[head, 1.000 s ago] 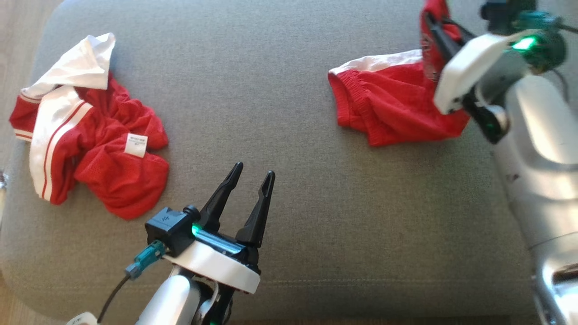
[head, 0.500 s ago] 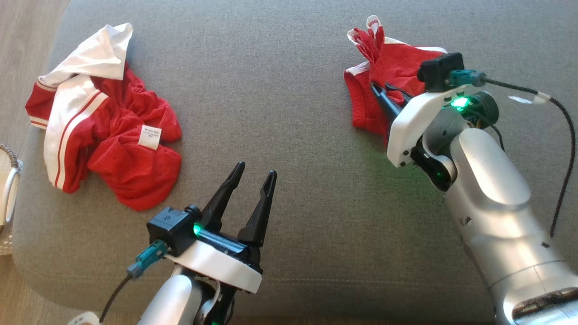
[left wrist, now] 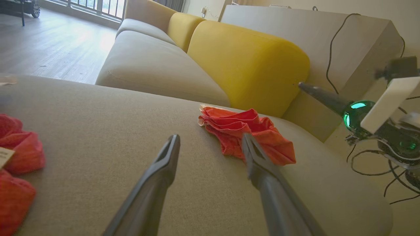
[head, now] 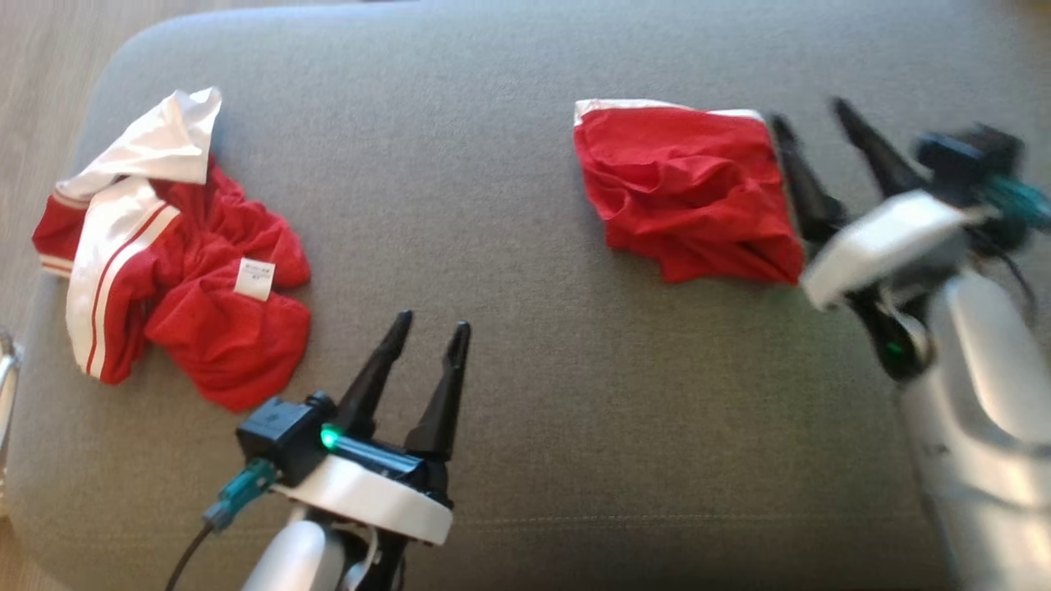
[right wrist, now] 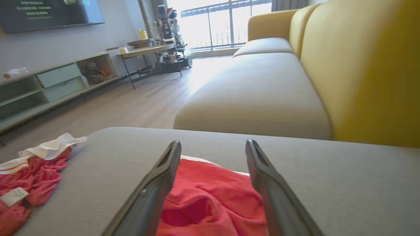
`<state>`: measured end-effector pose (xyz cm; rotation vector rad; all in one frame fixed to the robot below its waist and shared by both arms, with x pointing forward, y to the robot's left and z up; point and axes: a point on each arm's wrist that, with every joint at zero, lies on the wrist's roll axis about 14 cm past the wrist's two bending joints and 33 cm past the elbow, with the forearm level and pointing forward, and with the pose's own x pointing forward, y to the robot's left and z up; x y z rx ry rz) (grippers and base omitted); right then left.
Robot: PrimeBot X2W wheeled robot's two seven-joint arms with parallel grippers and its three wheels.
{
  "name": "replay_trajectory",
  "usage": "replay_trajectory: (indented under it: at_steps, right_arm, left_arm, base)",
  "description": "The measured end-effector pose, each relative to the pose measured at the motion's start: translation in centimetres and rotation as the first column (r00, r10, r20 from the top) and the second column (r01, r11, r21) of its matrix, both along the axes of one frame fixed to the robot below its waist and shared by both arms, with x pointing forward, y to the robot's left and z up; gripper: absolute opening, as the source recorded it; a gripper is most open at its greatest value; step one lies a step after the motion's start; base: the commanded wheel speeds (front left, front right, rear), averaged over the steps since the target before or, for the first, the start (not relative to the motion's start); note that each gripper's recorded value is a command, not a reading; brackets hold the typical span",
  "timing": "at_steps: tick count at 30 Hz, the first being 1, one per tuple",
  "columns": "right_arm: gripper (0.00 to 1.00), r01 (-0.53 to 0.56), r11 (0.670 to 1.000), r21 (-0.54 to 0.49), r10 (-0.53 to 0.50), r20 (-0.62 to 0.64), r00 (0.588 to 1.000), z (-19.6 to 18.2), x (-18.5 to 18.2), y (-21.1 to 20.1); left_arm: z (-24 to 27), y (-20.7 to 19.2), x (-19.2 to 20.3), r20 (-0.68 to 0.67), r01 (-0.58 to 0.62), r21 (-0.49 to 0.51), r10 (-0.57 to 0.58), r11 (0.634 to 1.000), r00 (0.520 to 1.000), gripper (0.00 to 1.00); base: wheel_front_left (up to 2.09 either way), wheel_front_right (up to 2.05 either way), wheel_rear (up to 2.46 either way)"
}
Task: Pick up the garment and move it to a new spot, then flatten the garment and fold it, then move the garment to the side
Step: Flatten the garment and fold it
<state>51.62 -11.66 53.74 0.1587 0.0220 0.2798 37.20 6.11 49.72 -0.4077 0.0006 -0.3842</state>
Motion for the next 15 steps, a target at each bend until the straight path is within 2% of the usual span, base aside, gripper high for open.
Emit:
replay_trajectory:
  at_steps: [4, 5, 12, 13, 14, 15]
  right_arm:
    - [1.00, 0.102, 0.993, -0.053, -0.100, 0.035, 0.994, -0.2, -2.3, -4.5]
    - [1.00, 0.129, 0.990, -0.063, -0.128, 0.025, 0.992, -1.1, -3.9, -5.6]
    - [1.00, 0.168, 0.985, -0.039, -0.171, -0.069, 0.983, -5.0, -8.7, -6.1]
    - [0.78, 0.167, 0.985, -0.036, -0.169, -0.081, 0.982, -5.3, -8.9, -6.0]
    - [0.38, 0.165, 0.986, -0.032, -0.167, -0.088, 0.982, -5.5, -9.0, -5.8]
    - [0.06, 0.162, 0.986, -0.030, -0.164, -0.089, 0.982, -5.5, -9.0, -5.6]
  left_arm:
    - [1.0, 1.0, -0.1, 0.040, -0.039, 0.034, 0.038, 0.999, 0.998, 1.00]
    - [1.4, 1.5, -0.2, 0.057, -0.065, 0.048, 0.062, 0.997, 0.996, 1.00]
    - [1.8, 1.4, -0.7, 0.071, -0.076, 0.062, 0.072, 0.995, 0.995, 1.00]
    - [1.8, 1.3, -0.7, 0.070, -0.075, 0.062, 0.071, 0.995, 0.995, 1.00]
    - [1.7, 1.3, -0.8, 0.068, -0.073, 0.061, 0.069, 0.995, 0.995, 1.00]
    - [1.7, 1.2, -0.8, 0.067, -0.070, 0.061, 0.066, 0.996, 0.996, 1.00]
  base:
    - [0.00, 0.00, 0.00]
    - [0.00, 0.00, 0.00]
    - [0.00, 0.00, 0.00]
    - [0.00, 0.00, 0.00]
    - [0.00, 0.00, 0.00]
    - [0.00, 0.00, 0.00]
